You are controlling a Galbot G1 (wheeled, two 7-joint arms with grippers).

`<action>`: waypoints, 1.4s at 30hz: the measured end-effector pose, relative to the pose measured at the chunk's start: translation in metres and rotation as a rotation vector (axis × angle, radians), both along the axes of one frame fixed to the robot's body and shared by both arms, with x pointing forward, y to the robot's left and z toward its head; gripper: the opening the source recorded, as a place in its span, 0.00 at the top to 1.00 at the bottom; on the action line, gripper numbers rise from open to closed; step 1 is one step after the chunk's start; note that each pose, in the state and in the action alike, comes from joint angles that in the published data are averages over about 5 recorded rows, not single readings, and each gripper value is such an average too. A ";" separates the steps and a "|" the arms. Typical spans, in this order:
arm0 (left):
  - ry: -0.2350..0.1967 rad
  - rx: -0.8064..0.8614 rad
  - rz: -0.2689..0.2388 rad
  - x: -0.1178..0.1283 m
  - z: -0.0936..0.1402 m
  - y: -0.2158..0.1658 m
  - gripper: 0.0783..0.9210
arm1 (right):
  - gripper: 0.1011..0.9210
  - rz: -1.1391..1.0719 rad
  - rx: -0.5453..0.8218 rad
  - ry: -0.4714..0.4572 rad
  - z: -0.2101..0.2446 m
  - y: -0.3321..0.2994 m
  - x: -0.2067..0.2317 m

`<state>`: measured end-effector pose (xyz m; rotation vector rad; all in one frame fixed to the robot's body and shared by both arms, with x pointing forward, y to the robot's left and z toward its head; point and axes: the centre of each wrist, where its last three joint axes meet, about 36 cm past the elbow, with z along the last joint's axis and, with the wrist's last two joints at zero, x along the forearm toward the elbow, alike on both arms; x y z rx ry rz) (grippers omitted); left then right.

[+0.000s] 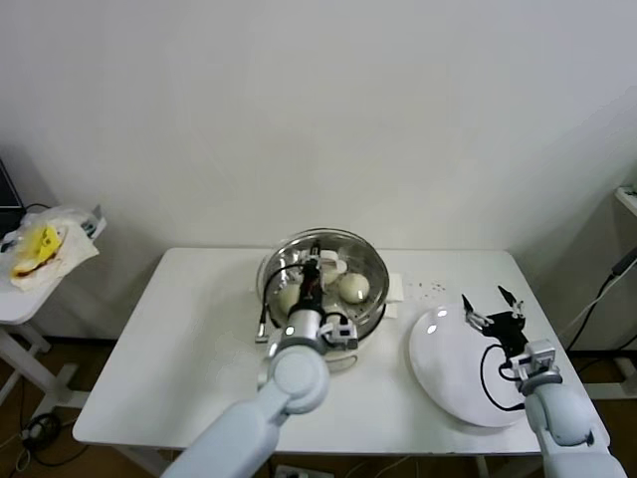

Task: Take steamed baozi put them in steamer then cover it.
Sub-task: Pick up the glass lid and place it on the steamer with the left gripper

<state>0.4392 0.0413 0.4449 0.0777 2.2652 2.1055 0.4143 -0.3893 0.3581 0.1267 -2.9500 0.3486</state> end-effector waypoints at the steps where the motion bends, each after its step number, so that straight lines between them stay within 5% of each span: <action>1: -0.003 0.000 -0.002 0.001 -0.001 -0.002 0.91 | 0.12 0.000 0.000 -0.001 0.000 0.000 0.000; 42: 0.013 0.060 0.004 0.025 -0.032 -0.013 0.91 | 0.12 0.011 -0.012 -0.005 -0.008 -0.005 -0.007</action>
